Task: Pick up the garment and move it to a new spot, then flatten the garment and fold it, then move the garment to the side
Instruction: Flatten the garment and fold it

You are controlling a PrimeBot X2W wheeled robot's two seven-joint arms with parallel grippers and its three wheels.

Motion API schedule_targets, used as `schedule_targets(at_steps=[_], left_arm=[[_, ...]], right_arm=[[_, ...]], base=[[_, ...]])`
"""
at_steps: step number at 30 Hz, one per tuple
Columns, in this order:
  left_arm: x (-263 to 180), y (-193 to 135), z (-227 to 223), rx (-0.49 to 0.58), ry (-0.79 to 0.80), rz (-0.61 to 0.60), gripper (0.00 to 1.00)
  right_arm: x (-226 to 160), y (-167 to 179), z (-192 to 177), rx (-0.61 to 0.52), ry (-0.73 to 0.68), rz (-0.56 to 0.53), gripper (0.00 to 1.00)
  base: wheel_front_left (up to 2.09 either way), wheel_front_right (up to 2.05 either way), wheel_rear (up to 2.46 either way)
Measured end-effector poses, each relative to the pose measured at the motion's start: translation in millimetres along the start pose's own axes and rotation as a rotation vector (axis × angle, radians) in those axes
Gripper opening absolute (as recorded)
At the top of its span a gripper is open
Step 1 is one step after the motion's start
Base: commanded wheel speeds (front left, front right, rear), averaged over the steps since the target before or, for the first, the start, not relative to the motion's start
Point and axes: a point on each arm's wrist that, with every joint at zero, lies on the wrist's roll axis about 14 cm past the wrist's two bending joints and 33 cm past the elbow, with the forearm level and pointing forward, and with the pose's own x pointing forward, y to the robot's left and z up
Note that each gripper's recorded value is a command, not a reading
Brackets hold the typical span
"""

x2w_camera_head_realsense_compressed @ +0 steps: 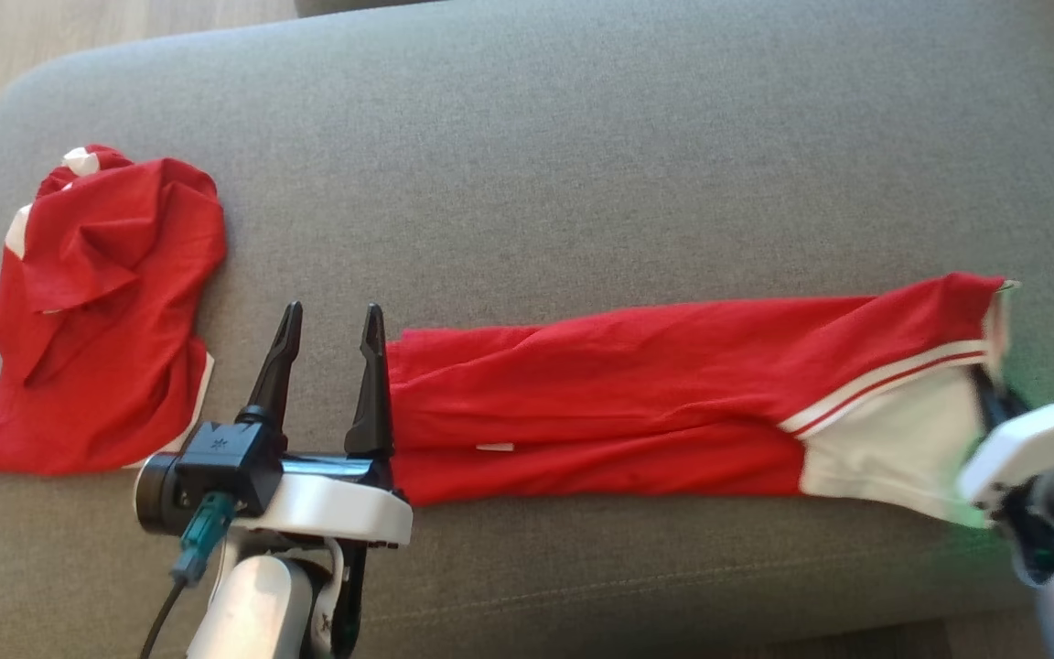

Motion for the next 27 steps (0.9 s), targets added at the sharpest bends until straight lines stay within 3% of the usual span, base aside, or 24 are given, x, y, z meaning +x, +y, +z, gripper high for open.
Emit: schedule_targets(at_steps=[6,10,27], left_arm=[[-3.9,2.2,6.9,-0.014,-0.015,0.016,1.00],[-6.9,4.8,11.0,-0.029,-0.024,0.031,1.00],[-18.1,-1.1,14.8,-0.076,-0.024,0.038,1.00]], right_arm=[[-5.0,-40.5,28.6,-0.065,-0.052,-0.092,0.00],[-5.3,-44.9,42.7,-0.083,-0.068,-0.107,0.00],[-39.5,53.7,78.6,-0.009,-0.057,0.158,0.00]], base=[[0.00,0.00,0.00],[0.00,0.00,0.00],[0.00,0.00,0.00]])
